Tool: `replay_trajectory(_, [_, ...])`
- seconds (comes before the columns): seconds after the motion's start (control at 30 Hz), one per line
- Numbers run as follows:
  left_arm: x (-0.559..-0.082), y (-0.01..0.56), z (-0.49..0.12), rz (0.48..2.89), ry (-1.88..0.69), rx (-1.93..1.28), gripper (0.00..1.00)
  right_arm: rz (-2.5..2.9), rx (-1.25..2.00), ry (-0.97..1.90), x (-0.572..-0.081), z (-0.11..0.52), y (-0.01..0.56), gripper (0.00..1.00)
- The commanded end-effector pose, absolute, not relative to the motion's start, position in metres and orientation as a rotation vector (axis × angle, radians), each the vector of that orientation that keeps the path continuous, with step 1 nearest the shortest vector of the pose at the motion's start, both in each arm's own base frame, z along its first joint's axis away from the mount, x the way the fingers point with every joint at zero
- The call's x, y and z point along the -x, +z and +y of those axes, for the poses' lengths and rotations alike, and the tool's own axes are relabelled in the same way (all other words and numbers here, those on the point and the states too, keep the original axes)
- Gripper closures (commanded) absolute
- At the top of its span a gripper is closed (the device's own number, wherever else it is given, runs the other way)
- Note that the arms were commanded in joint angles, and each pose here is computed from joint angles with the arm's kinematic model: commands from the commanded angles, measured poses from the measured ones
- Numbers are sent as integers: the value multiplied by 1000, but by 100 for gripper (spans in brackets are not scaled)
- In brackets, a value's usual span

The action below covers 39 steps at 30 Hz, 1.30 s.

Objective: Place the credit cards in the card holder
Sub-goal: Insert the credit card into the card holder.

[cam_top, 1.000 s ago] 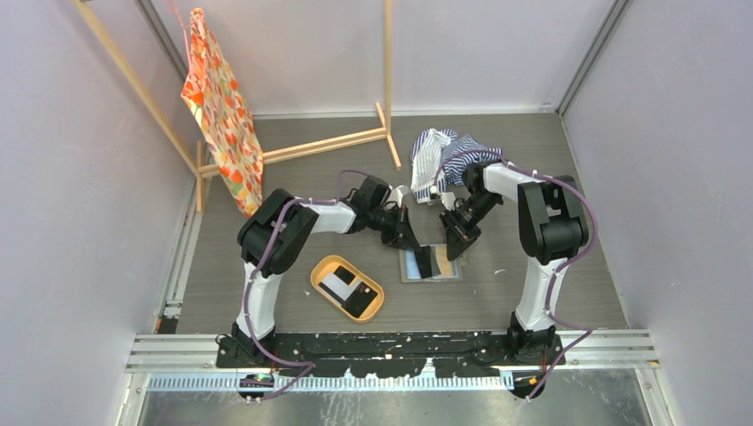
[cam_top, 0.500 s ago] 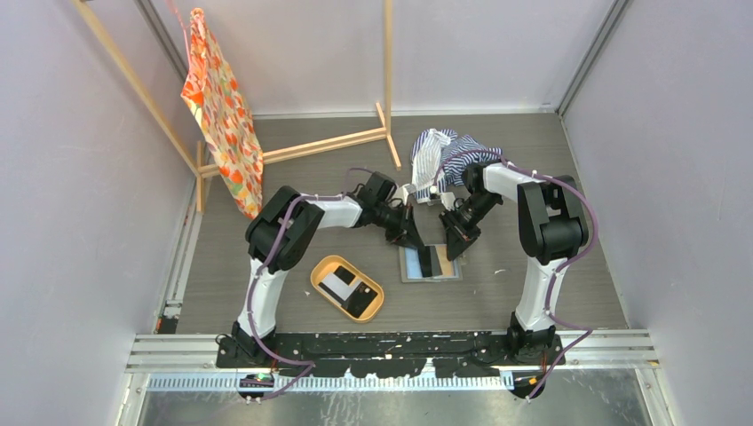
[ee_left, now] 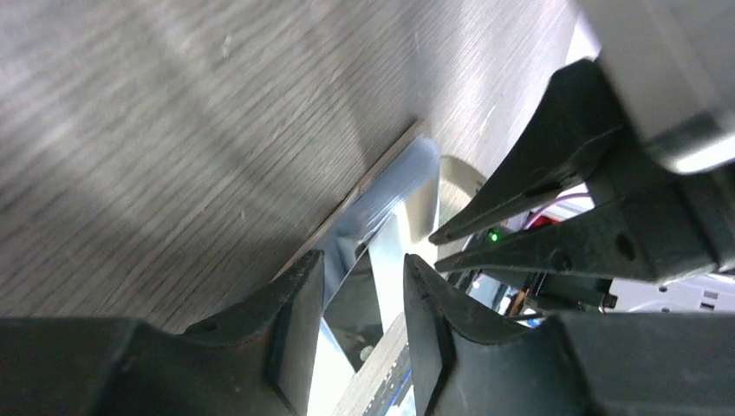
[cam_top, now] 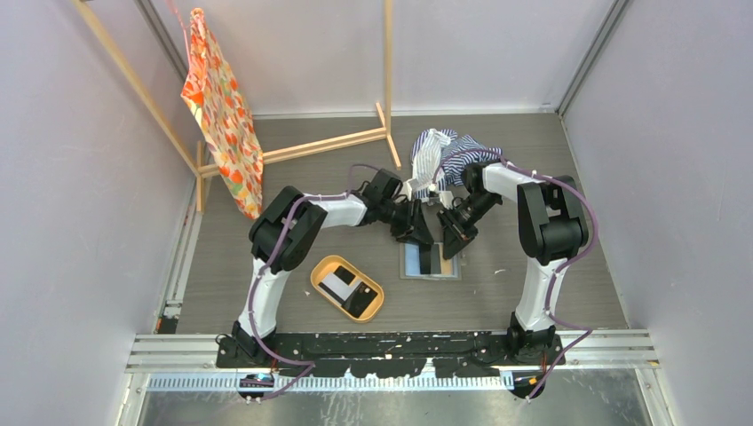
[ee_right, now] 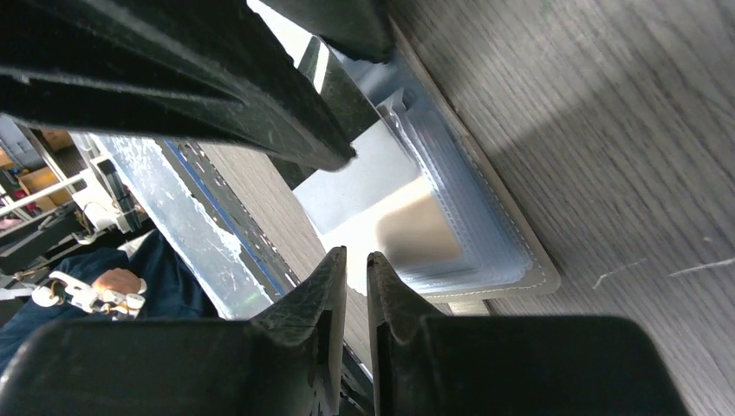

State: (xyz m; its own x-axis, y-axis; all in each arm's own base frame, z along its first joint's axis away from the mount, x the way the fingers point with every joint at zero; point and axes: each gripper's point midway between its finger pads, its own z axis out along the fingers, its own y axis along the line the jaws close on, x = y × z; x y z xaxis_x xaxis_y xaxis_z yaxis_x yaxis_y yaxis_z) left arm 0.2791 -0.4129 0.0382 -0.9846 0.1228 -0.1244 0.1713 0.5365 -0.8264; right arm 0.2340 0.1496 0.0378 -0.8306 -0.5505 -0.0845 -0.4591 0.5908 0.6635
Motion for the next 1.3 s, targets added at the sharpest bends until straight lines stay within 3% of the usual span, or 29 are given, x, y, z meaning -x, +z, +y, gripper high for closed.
replay_trajectory(0.0, [-316, 75, -423, 2547, -1383, -268, 56, -2732, -924, -1148, -246, 157, 62, 80])
replay_trajectory(0.33, [-335, 129, -400, 2402, -1188, -300, 48, -2738, -928, -1177, -247, 157, 67, 79])
replay_trajectory(0.4, [-322, 128, -393, 2413, -1170, -293, 51, -2741, -929, -1178, -247, 157, 68, 79])
replay_trajectory(0.6, [-280, 100, -386, 2525, -1160, -212, 78, -2745, -911, -1162, -248, 156, 64, 81])
replay_trajectory(0.7, [-271, 83, -388, 2556, -1179, -188, 85, -2756, -908, -1144, -249, 155, 62, 82])
replay_trajectory(1.27, [-251, 33, -388, 2725, -1022, -228, 91, -2773, -880, -1031, -250, 146, 45, 83])
